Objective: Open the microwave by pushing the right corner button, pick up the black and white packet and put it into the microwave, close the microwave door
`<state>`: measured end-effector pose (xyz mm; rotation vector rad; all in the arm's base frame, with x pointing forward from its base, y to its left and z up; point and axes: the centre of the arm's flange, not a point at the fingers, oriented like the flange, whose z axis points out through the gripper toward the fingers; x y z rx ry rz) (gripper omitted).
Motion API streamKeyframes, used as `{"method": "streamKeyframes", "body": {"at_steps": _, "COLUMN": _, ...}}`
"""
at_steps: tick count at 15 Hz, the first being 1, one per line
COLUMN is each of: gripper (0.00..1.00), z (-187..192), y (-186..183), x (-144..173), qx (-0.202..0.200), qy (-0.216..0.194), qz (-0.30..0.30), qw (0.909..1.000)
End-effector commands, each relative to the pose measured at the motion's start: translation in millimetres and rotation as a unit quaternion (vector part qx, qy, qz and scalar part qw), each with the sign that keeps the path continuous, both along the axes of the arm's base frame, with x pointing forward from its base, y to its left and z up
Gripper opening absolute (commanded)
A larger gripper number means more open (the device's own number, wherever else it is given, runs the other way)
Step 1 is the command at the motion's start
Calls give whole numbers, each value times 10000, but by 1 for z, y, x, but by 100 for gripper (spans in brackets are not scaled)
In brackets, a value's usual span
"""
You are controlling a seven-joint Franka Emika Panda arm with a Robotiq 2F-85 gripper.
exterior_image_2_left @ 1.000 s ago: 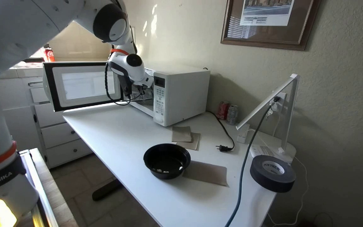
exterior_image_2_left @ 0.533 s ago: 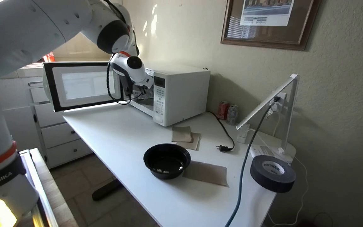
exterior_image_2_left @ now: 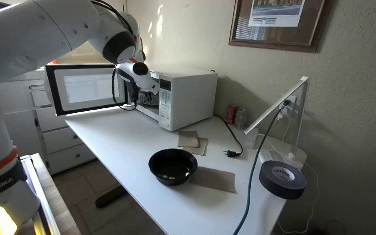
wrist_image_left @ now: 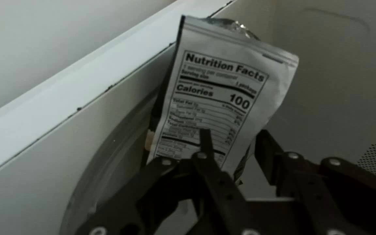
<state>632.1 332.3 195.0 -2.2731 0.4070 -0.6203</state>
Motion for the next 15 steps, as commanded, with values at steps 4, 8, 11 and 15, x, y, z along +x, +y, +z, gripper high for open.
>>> {"method": "streamKeyframes", "body": {"at_steps": 4, "gripper": 93, "z": -6, "y": -6, "x": -17, "qx": 10, "qy": 77, "qz": 57, "qw": 10000}}
{"method": "streamKeyframes", "body": {"at_steps": 8, "gripper": 100, "z": -1, "y": -10, "x": -29, "qx": -125, "qy": 224, "qz": 217, "qw": 9994}}
{"method": "streamKeyframes", "body": {"at_steps": 11, "gripper": 100, "z": 6, "y": -16, "x": -43, "qx": -280, "qy": 289, "qz": 353, "qw": 9986}}
{"method": "streamKeyframes", "body": {"at_steps": 15, "gripper": 100, "z": 33, "y": -24, "x": -60, "qx": -596, "qy": 98, "qz": 639, "qw": 9961}}
